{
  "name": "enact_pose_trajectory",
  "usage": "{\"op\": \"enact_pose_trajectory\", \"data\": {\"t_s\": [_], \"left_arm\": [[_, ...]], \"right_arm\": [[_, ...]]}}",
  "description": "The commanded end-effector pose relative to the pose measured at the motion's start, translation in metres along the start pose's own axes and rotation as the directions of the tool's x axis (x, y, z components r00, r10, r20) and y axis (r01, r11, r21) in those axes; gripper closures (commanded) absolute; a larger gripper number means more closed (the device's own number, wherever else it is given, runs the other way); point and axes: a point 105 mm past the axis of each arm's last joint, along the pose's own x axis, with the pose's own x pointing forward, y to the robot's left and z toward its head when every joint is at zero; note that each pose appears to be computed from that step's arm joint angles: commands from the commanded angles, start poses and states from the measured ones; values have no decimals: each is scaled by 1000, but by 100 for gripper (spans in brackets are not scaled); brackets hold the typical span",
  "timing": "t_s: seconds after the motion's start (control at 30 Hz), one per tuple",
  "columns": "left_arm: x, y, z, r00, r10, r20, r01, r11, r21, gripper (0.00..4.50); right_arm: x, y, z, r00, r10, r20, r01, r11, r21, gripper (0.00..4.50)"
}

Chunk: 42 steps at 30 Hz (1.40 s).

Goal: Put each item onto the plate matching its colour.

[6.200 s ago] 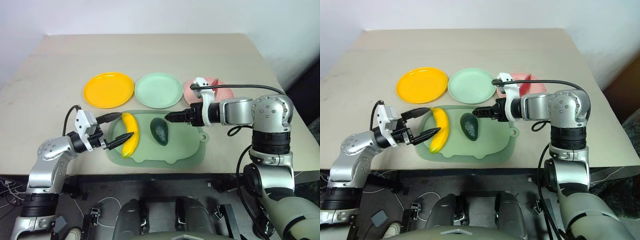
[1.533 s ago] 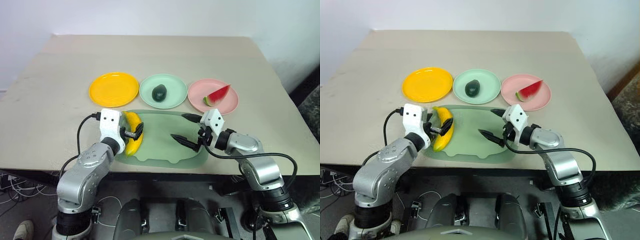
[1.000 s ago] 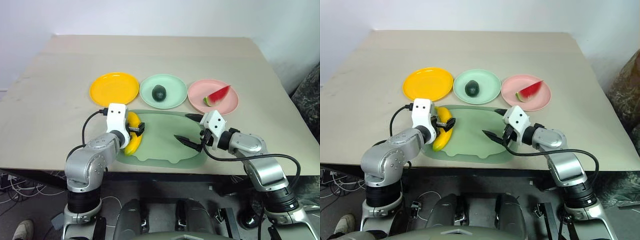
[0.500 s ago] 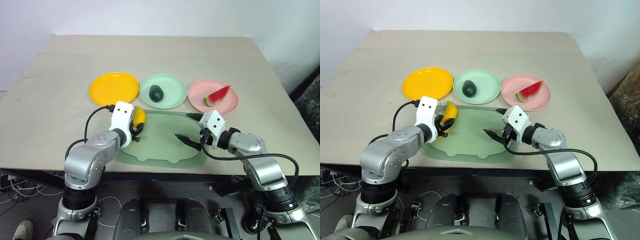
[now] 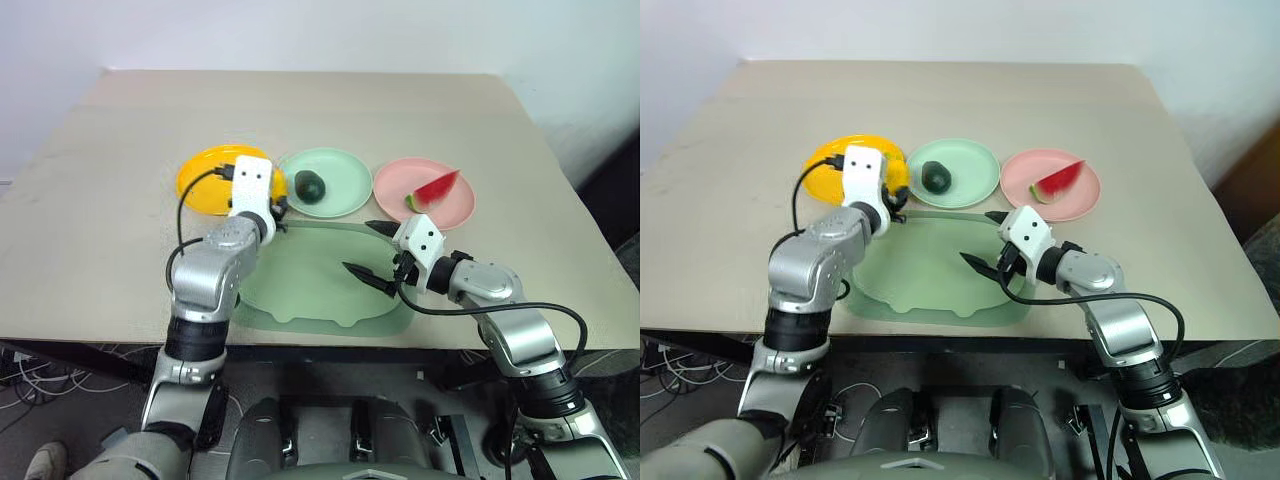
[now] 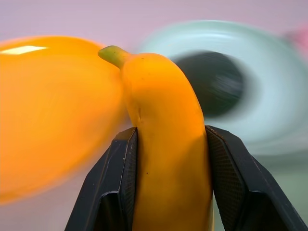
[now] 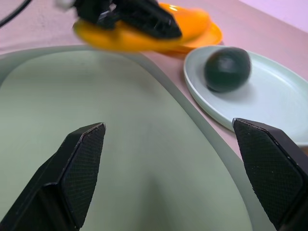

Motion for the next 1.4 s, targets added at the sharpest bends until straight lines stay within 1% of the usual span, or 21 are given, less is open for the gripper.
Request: {"op": "enact_pose_trajectory", "data": {"t_s": [0.03,0.1,0.17,0.33,0.4,0.57,0.63,0.7,0.87,0.93,1.0,1.07,1.13,1.23,1.3,1.33,1.4], "left_arm": [[5,17,27,994,73,76,-72,997,-10,273],[8,24,35,991,99,88,-97,995,-28,273],[13,43,44,985,151,85,-145,987,-73,273],[28,72,55,975,210,67,-196,965,-177,273],[34,81,57,969,235,72,-220,960,-175,273],[49,91,52,967,249,61,-233,953,-192,273],[53,94,46,967,250,45,-234,947,-219,273],[57,98,41,965,262,28,-250,944,-217,273],[65,95,36,972,232,28,-218,945,-243,273],[66,92,38,975,217,40,-202,951,-234,200],[67,91,40,976,213,51,-197,955,-220,145],[66,91,43,975,213,62,-195,956,-218,69],[65,89,48,974,206,92,-186,965,-185,7],[59,71,61,968,134,214,-124,991,-58,3],[49,59,70,948,64,313,-57,998,-32,3],[42,52,72,931,9,364,-7,1000,-7,3],[26,37,68,896,-135,422,127,991,46,3]], "right_arm": [[2,-4,13,999,-7,45,8,1000,-20,0],[3,-4,14,999,-6,47,7,1000,-23,0],[4,-7,15,999,-10,49,11,1000,-24,0],[5,-9,15,999,-14,49,16,1000,-24,0],[6,-8,17,999,-9,52,10,1000,-28,0],[8,-11,19,998,-8,56,10,999,-34,0],[8,-10,18,998,-6,55,8,999,-36,0],[8,-10,19,998,-3,55,5,999,-40,0],[7,-13,20,999,-4,53,6,999,-49,0],[7,-14,20,999,-5,51,8,999,-52,0],[7,-14,20,999,-6,50,9,999,-52,0],[6,-15,20,999,-9,49,11,999,-53,0],[7,-16,20,999,-12,50,15,998,-56,0],[6,-17,23,998,-22,62,25,998,-51,0],[5,-18,24,997,-28,67,31,998,-47,0],[5,-18,23,997,-32,68,35,998,-45,0],[4,-18,23,996,-41,73,44,998,-35,0]]}}
